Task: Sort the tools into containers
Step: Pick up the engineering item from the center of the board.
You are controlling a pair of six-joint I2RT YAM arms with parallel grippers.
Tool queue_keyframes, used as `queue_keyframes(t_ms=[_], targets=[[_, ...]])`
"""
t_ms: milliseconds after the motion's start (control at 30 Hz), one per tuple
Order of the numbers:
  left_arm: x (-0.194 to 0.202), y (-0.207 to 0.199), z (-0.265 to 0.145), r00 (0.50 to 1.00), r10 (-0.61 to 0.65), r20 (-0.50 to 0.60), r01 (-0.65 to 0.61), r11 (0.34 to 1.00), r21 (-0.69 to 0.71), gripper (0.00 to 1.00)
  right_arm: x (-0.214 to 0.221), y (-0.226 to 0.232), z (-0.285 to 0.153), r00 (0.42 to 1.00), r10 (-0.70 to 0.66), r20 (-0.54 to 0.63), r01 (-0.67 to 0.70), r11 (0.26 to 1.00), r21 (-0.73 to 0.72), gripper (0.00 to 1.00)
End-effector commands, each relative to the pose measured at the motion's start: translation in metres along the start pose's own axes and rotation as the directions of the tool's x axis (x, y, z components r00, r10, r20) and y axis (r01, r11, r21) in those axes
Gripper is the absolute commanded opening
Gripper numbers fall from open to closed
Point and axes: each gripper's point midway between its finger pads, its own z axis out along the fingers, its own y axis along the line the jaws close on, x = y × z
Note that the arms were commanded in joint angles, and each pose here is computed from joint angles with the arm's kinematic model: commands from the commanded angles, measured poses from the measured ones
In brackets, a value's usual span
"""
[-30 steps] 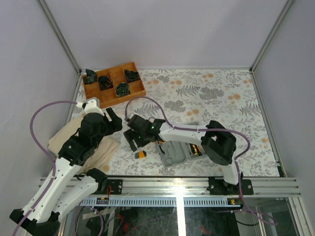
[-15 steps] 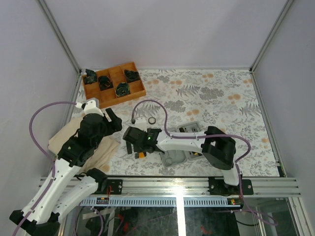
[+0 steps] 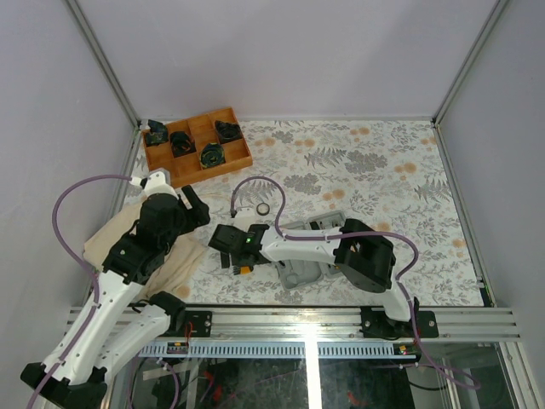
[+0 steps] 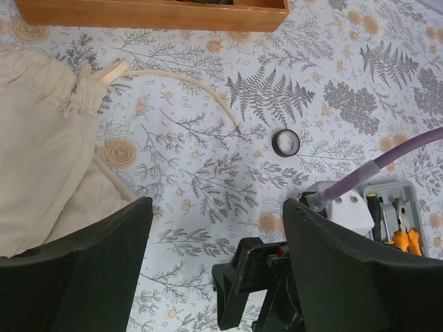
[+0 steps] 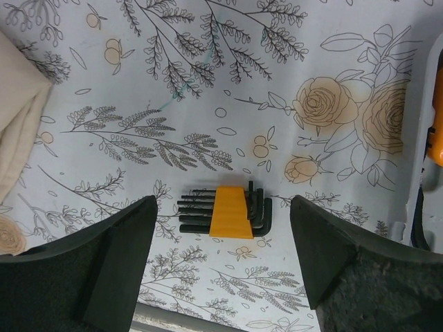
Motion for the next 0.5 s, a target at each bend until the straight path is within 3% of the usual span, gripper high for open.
queue_keyframes(t_ms=[0, 467], targets=[[-0.010, -0.003, 0.001, 0.999, -0.005, 0.040, 0.005, 1.000, 0.019, 0.75, -0.003, 0.005, -0.004, 1.000, 0.002, 0.012, -0.002, 1.000, 0.028, 0.83], [-0.010, -0.002, 0.003, 0.999, -0.009, 0.037, 0.008, 1.000, 0.021, 0.75, 0.014, 0.010, -0.002, 0.998, -0.051, -0.024, 0.052, 0.997, 0.054, 0.83]])
